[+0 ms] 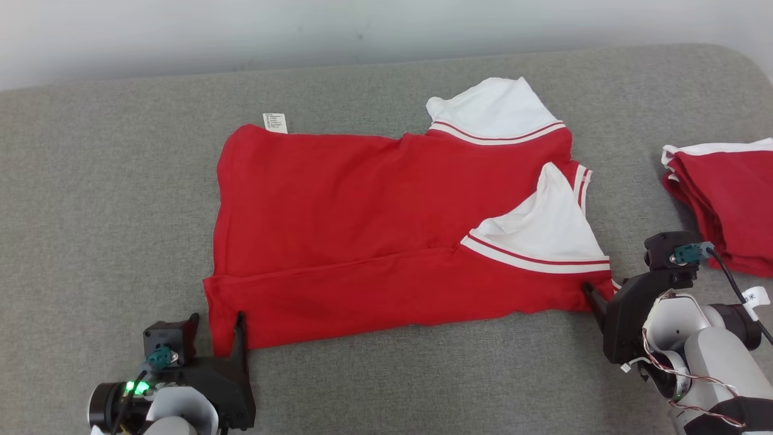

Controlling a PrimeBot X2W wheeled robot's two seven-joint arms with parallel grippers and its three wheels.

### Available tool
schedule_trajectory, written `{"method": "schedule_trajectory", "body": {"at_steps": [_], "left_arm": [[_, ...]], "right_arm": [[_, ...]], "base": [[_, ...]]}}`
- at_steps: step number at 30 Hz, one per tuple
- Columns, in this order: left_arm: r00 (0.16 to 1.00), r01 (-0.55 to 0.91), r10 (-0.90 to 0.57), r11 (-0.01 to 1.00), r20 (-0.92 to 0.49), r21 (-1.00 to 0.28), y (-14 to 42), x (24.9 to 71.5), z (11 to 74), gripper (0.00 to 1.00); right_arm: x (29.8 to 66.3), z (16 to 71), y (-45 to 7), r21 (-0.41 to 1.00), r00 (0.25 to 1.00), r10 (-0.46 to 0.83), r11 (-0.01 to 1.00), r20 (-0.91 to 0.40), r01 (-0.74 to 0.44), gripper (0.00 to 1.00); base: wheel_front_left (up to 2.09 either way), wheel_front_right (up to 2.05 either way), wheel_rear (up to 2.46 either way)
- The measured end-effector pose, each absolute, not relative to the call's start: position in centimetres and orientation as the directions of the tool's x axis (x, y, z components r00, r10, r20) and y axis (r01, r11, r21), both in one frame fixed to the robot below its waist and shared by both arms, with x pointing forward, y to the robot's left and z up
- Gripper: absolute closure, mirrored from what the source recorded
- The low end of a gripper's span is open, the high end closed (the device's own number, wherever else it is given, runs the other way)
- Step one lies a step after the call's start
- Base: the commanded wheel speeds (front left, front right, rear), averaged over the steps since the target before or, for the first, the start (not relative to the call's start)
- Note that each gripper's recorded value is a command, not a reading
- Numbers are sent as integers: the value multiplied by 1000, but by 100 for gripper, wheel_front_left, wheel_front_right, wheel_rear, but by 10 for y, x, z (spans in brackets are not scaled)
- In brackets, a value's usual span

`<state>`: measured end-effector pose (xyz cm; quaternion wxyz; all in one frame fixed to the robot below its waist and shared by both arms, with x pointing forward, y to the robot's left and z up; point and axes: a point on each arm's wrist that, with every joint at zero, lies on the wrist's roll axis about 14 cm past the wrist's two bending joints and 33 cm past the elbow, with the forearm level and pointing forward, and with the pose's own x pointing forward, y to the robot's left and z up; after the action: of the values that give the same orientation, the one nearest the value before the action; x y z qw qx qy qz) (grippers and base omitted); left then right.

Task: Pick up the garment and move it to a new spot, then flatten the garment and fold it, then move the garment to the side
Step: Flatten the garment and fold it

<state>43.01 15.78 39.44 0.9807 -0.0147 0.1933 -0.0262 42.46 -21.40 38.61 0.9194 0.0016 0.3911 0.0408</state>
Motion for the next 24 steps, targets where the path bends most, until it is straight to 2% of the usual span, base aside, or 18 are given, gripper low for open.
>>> {"method": "schedule_trajectory", "body": {"at_steps": [3, 4, 5, 6, 7, 8, 9, 10, 11, 18, 24], "left_arm": [[914, 54, -65, 998, -399, -40, 158, 431, 390, 0], [911, 54, -67, 998, -408, -43, 158, 432, 388, 15], [908, 53, -66, 998, -415, -44, 158, 432, 386, 36], [905, 55, -70, 997, -420, -49, 157, 433, 385, 78], [902, 51, -69, 997, -426, -53, 157, 432, 383, 100], [897, 51, -71, 997, -436, -57, 156, 432, 381, 100], [894, 53, -75, 997, -442, -62, 155, 432, 380, 100], [891, 59, -83, 996, -446, -67, 153, 432, 379, 100], [890, 61, -87, 996, -447, -71, 152, 431, 379, 100], [885, 71, -110, 992, -452, -103, 150, 426, 381, 100], [875, 73, -121, 990, -468, -118, 153, 403, 382, 100]], "right_arm": [[426, 379, -214, 37, 676, 74, 997, -733, -69, 0], [427, 376, -213, 40, 672, 75, 997, -737, -67, 0], [427, 374, -212, 43, 668, 77, 997, -740, -67, 0], [428, 373, -211, 48, 664, 79, 997, -743, -65, 0], [427, 371, -211, 51, 660, 80, 997, -747, -63, 0], [427, 370, -210, 57, 656, 82, 997, -750, -59, 3], [427, 369, -209, 63, 653, 85, 996, -753, -57, 27], [427, 368, -209, 65, 650, 86, 996, -755, -56, 70], [427, 368, -209, 69, 649, 88, 996, -755, -54, 100], [422, 374, -204, 127, 681, 115, 991, -724, -32, 100], [401, 385, -209, 152, 714, 115, 988, -691, -12, 100]], "base": [[0, 0, 0], [0, 0, 0], [0, 0, 0], [0, 0, 0], [0, 0, 0], [0, 0, 0], [0, 0, 0], [0, 0, 0], [0, 0, 0], [0, 0, 0], [0, 0, 0]]}}
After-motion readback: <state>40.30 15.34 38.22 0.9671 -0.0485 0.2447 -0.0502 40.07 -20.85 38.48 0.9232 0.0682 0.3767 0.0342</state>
